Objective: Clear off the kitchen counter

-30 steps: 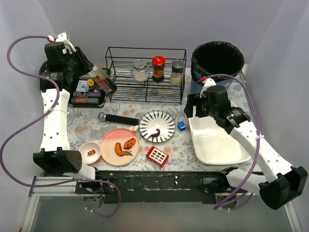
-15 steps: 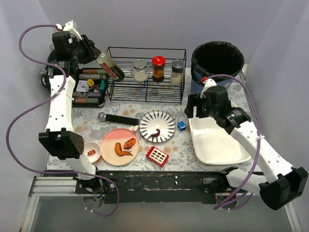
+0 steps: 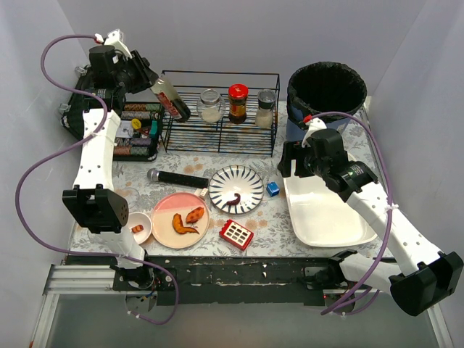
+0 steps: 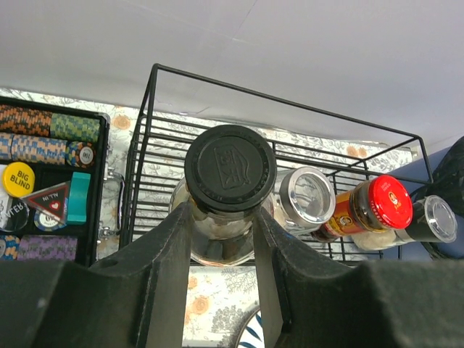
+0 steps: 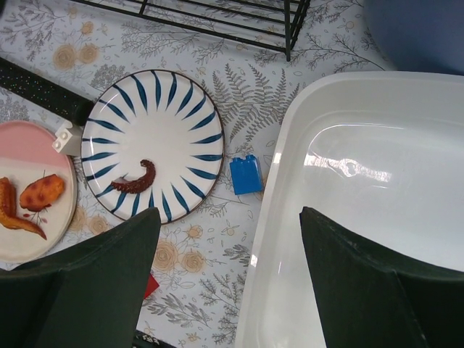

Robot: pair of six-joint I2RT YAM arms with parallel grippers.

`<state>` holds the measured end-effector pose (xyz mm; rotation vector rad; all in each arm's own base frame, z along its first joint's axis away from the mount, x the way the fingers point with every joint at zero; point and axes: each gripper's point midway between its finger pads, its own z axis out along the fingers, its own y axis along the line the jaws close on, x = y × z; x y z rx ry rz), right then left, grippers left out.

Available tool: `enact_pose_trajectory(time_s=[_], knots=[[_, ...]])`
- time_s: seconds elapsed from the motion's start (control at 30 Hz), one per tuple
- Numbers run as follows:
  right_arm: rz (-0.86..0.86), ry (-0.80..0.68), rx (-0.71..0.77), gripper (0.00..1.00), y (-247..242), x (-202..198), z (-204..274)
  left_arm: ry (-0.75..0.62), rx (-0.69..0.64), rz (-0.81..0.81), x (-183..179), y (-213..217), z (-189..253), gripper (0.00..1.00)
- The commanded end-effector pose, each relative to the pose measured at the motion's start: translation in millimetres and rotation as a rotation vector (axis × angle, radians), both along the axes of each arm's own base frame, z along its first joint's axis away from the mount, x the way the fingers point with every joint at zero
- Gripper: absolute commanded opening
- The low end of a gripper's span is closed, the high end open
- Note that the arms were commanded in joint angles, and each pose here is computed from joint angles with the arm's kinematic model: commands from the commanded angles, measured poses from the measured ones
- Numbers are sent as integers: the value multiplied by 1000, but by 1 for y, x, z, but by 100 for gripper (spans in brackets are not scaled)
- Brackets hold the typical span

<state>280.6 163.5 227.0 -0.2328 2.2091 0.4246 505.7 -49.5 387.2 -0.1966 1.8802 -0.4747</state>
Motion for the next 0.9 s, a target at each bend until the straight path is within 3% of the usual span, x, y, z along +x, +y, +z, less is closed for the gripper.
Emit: enact_pose_trajectory(time_s=[0.0, 0.57, 0.87], knots=[[-12, -60, 31, 86, -1, 2, 27, -242, 5, 10, 3, 2, 77, 0], [-18, -53, 28, 86, -2, 2, 22, -265, 82, -1, 29, -24, 50, 0], [-18, -48, 28, 86, -1, 2, 20, -265, 172, 15, 23, -29, 34, 0]])
